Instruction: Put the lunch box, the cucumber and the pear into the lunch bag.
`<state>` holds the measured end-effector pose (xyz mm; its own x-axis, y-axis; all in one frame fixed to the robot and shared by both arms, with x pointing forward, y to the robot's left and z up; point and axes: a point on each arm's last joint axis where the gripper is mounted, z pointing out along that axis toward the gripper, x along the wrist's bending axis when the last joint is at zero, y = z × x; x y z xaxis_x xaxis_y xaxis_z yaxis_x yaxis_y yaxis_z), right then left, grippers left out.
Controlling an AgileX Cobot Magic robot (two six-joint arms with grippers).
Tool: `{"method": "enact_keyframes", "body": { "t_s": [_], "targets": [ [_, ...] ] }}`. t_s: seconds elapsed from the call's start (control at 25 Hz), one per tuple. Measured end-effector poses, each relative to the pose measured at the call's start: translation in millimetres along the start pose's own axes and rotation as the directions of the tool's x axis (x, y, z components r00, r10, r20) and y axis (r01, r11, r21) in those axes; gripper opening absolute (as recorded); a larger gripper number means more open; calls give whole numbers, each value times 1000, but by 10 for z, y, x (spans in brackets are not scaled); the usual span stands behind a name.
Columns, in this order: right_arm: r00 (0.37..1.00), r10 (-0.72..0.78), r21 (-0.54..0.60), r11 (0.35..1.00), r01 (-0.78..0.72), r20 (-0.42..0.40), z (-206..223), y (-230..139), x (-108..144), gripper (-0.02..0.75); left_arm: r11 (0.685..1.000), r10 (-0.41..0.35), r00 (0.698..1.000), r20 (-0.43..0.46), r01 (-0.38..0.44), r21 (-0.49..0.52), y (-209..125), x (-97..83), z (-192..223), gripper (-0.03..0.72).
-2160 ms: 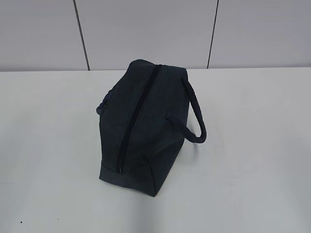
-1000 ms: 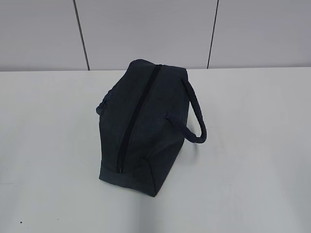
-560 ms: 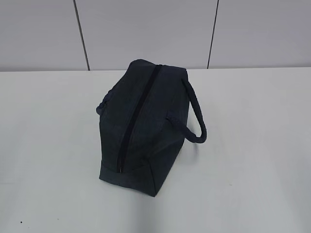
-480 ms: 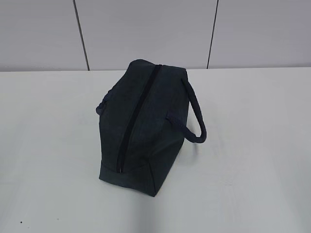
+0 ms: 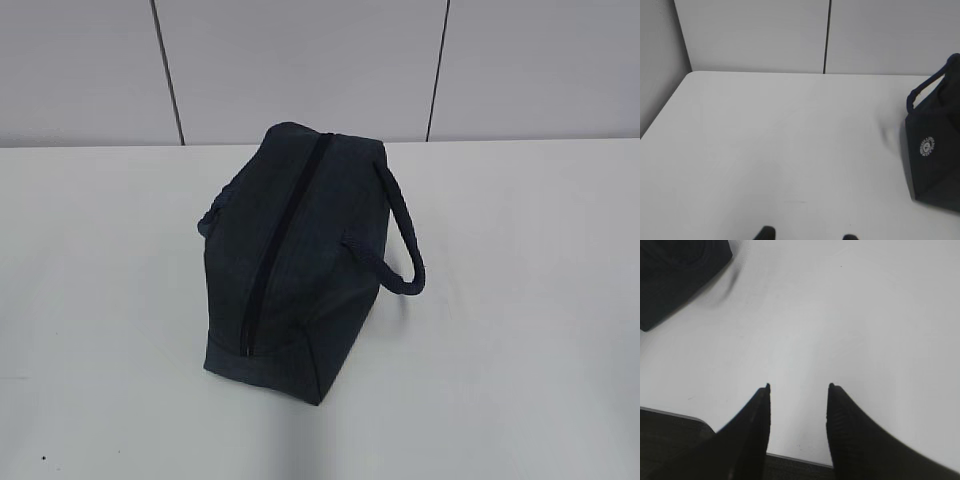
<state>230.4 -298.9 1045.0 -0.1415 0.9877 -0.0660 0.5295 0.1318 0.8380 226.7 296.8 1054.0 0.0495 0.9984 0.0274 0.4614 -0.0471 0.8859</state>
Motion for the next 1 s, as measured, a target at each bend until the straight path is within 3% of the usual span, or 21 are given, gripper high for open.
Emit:
{"method": "enact_keyframes", "body": {
  "t_s": [1.0],
  "targets": [
    [1000,5,-24,1000,-4,9,-28,-21,3,303,1000,-21,999,-40,21,0,2,-5,2,256]
  ]
}}
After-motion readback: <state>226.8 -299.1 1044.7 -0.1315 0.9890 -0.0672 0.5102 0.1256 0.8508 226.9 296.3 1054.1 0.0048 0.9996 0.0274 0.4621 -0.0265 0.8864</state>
